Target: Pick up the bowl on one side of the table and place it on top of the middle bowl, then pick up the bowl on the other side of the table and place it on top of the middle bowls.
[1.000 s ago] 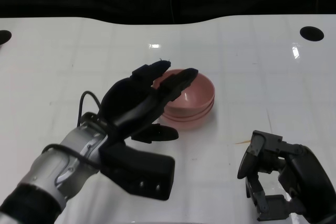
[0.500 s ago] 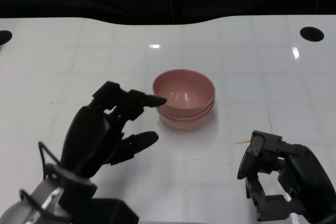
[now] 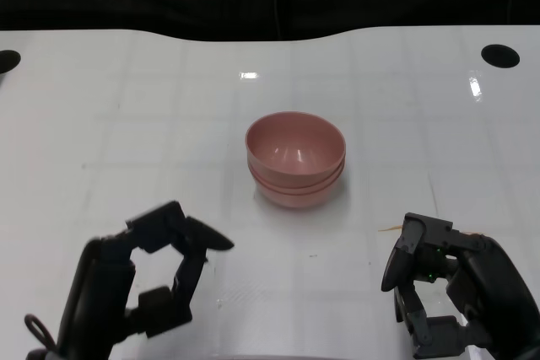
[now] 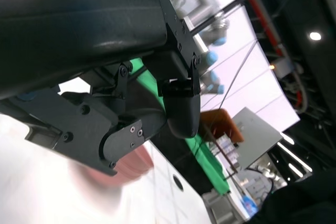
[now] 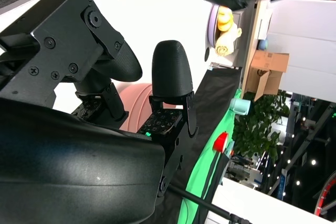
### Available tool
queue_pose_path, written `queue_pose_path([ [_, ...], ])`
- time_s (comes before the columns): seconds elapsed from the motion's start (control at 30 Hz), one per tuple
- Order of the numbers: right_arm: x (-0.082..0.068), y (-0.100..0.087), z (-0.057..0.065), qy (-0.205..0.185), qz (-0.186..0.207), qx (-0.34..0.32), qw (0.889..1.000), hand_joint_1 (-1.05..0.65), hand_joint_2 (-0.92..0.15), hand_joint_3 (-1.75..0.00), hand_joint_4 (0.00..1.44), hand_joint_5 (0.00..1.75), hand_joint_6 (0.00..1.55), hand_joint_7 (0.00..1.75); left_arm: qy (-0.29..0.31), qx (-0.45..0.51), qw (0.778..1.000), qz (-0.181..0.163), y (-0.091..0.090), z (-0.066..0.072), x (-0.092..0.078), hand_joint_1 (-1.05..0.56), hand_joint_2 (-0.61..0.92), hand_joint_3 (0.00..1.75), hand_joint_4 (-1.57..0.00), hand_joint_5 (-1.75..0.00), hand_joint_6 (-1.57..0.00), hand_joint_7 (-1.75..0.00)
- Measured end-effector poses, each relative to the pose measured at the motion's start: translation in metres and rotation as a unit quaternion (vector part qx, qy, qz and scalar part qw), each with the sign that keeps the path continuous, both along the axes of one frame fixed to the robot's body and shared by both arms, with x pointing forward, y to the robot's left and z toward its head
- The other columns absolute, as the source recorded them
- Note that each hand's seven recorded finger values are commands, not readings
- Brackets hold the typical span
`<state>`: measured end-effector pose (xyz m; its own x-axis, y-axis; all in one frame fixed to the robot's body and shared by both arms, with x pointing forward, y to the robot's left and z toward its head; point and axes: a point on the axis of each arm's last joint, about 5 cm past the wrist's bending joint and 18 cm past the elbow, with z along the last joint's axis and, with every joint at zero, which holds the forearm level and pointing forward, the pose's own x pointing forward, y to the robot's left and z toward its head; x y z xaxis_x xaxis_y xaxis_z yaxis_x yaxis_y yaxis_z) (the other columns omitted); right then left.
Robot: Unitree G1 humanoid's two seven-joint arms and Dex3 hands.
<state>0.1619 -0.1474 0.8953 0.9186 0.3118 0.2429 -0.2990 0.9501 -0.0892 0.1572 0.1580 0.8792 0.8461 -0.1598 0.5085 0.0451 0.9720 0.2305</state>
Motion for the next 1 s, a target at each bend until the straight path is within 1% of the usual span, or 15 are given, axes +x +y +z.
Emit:
queue_pose_path([
  [0.07, 0.000, 0.000, 0.000, 0.000, 0.000, 0.000, 1.000, 0.00, -0.32, -1.58, 0.90, 1.75, 0.78, 1.57, 0.026, -0.016, 0.999, -0.018, 0.003, 0.000, -0.005, -0.15, 0.47, 1.24, -0.83, -1.64, -0.86, -1.29],
  [0.17, 0.000, 0.000, 0.000, -0.001, 0.000, 0.000, 1.000, 0.00, -0.33, -1.57, 0.90, 1.75, 0.78, 1.57, 0.061, -0.038, 0.997, -0.041, 0.007, 0.000, -0.013, -0.12, 0.46, 1.26, -0.87, -1.65, -0.87, -1.36],
  [0.23, 0.000, 0.000, 0.000, -0.001, 0.000, 0.000, 1.000, 0.00, -0.33, -1.57, 0.90, 1.75, 0.78, 1.57, 0.074, -0.051, 0.995, -0.048, 0.008, 0.001, -0.018, -0.10, 0.44, 1.29, -0.87, -1.65, -0.87, -1.42],
  [0.37, 0.000, 0.000, 0.000, 0.000, 0.002, 0.001, 1.000, 0.01, -0.34, -1.55, 0.89, 1.75, 0.77, 1.56, 0.110, -0.080, 0.989, -0.053, 0.011, -0.001, -0.025, -0.15, 0.44, 1.30, -0.88, -1.67, -0.85, -1.48],
  [0.47, 0.000, -0.001, 0.000, 0.000, 0.006, 0.007, 1.000, 0.00, -0.35, -1.54, 0.88, 1.75, 0.77, 1.55, 0.143, -0.104, 0.983, -0.057, 0.013, -0.003, -0.026, -0.16, 0.42, 1.34, -0.93, -1.64, -0.89, -1.43],
  [0.57, 0.000, -0.001, 0.000, 0.001, 0.010, 0.011, 1.000, -0.01, -0.35, -1.53, 0.87, 1.75, 0.77, 1.53, 0.158, -0.121, 0.978, -0.064, 0.017, -0.004, -0.025, -0.14, 0.40, 1.36, -0.94, -1.62, -0.91, -1.38],
  [0.83, 0.000, -0.002, -0.001, 0.004, 0.014, 0.015, 1.000, -0.01, -0.35, -1.51, 0.86, 1.71, 0.79, 1.45, 0.162, -0.132, 0.974, -0.084, 0.021, -0.006, -0.021, -0.13, 0.41, 1.32, -0.94, -1.59, -0.93, -1.34],
  [1.0, 0.000, -0.004, -0.002, 0.009, 0.016, 0.019, 1.000, -0.02, -0.36, -1.48, 0.86, 1.66, 0.78, 1.40, 0.170, -0.148, 0.971, -0.077, 0.020, -0.008, -0.020, -0.14, 0.41, 1.26, -0.97, -1.49, -0.97, -1.26],
])
